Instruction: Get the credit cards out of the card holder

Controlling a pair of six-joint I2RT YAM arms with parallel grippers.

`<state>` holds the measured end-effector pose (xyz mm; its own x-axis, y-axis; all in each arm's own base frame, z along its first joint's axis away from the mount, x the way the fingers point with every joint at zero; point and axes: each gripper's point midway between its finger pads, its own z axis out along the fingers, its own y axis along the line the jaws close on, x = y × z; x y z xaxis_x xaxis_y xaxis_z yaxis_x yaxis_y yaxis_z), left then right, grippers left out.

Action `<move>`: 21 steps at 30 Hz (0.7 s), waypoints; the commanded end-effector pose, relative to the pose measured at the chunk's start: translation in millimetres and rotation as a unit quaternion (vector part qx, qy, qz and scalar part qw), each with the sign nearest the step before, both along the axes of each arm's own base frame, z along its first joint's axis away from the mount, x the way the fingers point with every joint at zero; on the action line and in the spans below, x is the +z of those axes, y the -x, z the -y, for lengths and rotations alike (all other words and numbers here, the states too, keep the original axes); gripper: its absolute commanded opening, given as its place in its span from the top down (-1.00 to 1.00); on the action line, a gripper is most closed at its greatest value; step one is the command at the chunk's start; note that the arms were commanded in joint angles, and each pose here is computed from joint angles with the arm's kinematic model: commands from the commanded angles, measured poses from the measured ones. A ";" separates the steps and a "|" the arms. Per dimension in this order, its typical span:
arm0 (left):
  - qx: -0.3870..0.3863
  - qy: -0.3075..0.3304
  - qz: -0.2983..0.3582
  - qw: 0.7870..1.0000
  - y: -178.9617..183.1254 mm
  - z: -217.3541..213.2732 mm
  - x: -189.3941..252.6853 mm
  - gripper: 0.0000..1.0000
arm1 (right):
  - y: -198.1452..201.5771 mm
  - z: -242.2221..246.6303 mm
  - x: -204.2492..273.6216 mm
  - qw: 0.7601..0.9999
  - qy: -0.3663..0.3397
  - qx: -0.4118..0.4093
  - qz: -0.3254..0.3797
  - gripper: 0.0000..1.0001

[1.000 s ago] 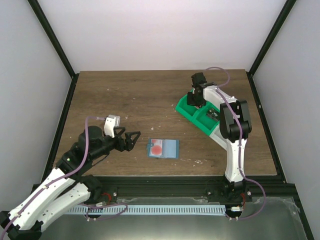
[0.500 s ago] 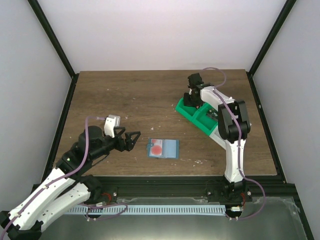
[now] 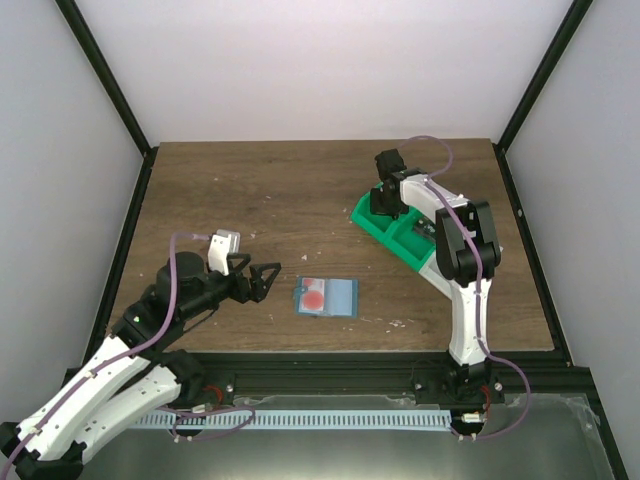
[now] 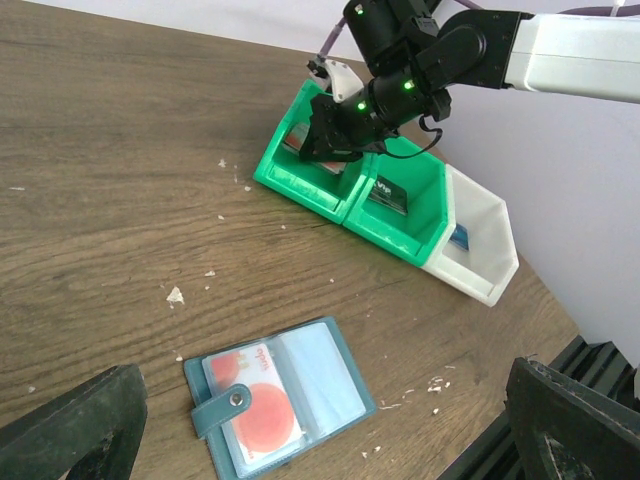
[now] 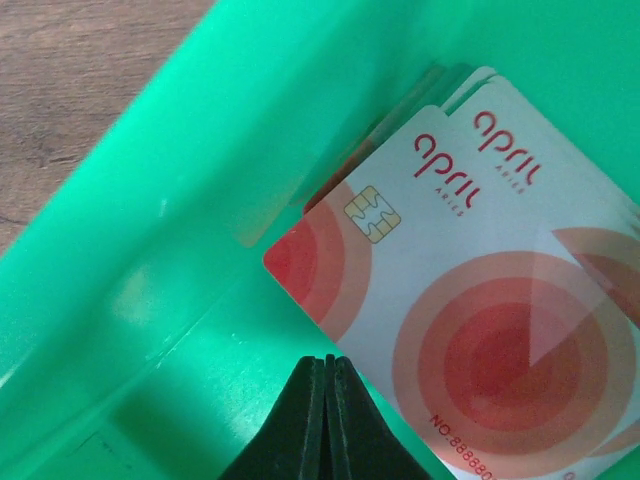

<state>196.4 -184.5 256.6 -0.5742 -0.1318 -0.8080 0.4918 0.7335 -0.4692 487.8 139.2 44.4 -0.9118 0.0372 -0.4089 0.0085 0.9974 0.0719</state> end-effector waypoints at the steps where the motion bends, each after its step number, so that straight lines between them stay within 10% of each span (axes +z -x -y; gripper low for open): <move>1: -0.002 -0.001 0.009 1.000 -0.1 -0.2 2.7 -1.00 | -14.1 4.7 10.4 0.999 0.029 -0.007 0.025 0.99; 21: 0.000 -0.009 0.000 1.000 -3.0 1.3 -4.2 -1.00 | -20.5 12.6 26.7 0.997 0.047 -0.020 0.050 0.99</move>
